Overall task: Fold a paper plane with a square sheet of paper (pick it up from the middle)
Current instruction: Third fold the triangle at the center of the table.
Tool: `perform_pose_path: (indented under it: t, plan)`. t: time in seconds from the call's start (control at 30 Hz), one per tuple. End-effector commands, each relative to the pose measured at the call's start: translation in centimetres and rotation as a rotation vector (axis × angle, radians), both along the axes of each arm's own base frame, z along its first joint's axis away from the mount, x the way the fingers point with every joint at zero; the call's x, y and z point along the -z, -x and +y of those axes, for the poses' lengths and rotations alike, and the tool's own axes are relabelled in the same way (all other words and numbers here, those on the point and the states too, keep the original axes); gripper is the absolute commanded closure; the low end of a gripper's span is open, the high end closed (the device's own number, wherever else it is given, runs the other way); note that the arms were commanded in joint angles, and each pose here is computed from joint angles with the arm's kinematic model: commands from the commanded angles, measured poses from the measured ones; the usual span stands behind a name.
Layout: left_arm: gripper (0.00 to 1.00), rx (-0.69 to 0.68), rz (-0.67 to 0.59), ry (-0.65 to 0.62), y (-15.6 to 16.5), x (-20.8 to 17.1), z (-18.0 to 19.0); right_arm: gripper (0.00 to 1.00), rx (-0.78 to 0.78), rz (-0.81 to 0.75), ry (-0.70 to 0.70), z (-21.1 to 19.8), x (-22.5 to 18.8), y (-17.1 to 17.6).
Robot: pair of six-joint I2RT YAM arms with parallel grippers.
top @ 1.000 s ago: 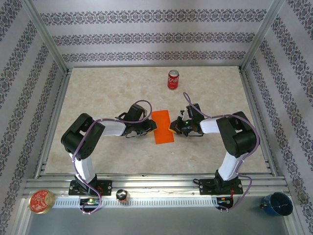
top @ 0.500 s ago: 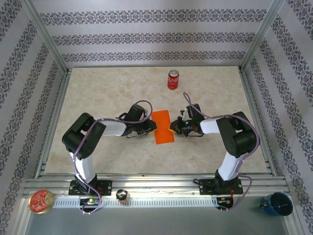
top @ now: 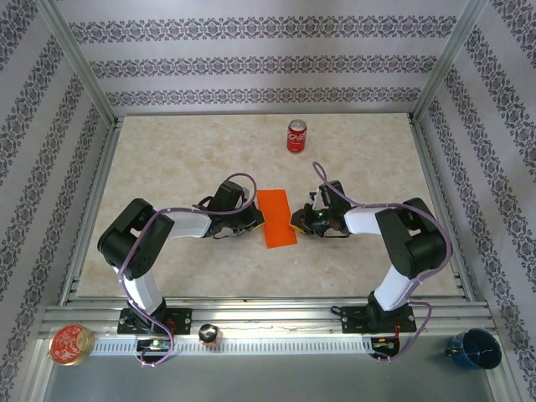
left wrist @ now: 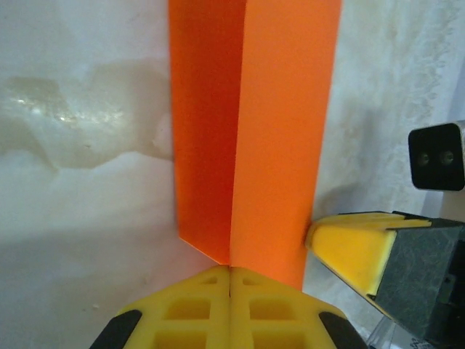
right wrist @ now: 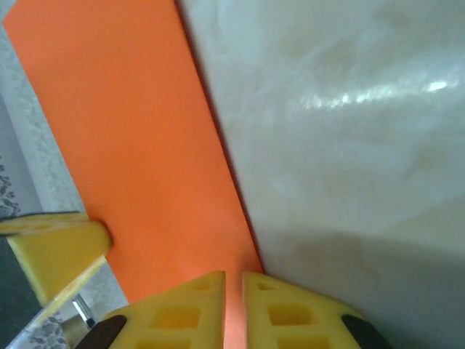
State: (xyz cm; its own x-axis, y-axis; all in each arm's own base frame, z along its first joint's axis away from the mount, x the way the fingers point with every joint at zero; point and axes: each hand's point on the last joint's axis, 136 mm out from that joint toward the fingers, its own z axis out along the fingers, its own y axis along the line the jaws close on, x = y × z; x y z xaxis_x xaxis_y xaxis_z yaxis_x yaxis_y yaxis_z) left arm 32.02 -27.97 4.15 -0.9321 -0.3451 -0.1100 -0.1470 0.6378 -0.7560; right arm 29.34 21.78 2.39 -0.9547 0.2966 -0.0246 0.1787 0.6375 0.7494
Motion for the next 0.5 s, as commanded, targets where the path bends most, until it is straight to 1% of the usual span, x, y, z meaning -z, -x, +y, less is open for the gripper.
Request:
perform_pose_path:
  t: [0.0,0.07,0.1,0.2,0.27,0.37,0.43,0.47]
  plan:
    - [0.97,-0.02,-0.047,0.057,-0.2,-1.9,-0.3,0.79,-0.021,-0.108,0.091,-0.8,-1.0,0.1]
    - [0.97,-0.036,-0.034,0.062,0.1,-1.9,0.0,0.75,-0.054,-0.215,0.171,-1.2,-1.7,0.2]
    - [0.97,-0.04,-0.026,0.066,0.3,-2.0,0.1,0.74,-0.094,-0.297,0.228,-1.1,-2.3,0.4]
    - [0.97,-0.049,-0.004,0.073,1.0,-2.2,0.4,0.71,-0.304,-0.614,0.42,0.5,-4.2,1.7]
    - [0.97,-0.053,0.007,0.083,1.2,-2.4,0.5,0.69,-0.481,-0.865,0.532,2.3,-5.3,3.3]
    - [0.97,-0.059,0.013,0.095,1.5,-2.4,0.5,0.68,-0.674,-1.157,0.599,4.5,-6.3,5.7]
    - [0.97,-0.063,0.015,0.1,1.4,-2.4,0.5,0.67,-0.779,-1.271,0.607,5.6,-6.3,7.2]
    - [0.97,-0.065,0.018,0.103,1.4,-2.4,0.5,0.66,-0.805,-1.307,0.618,6.1,-6.3,7.7]
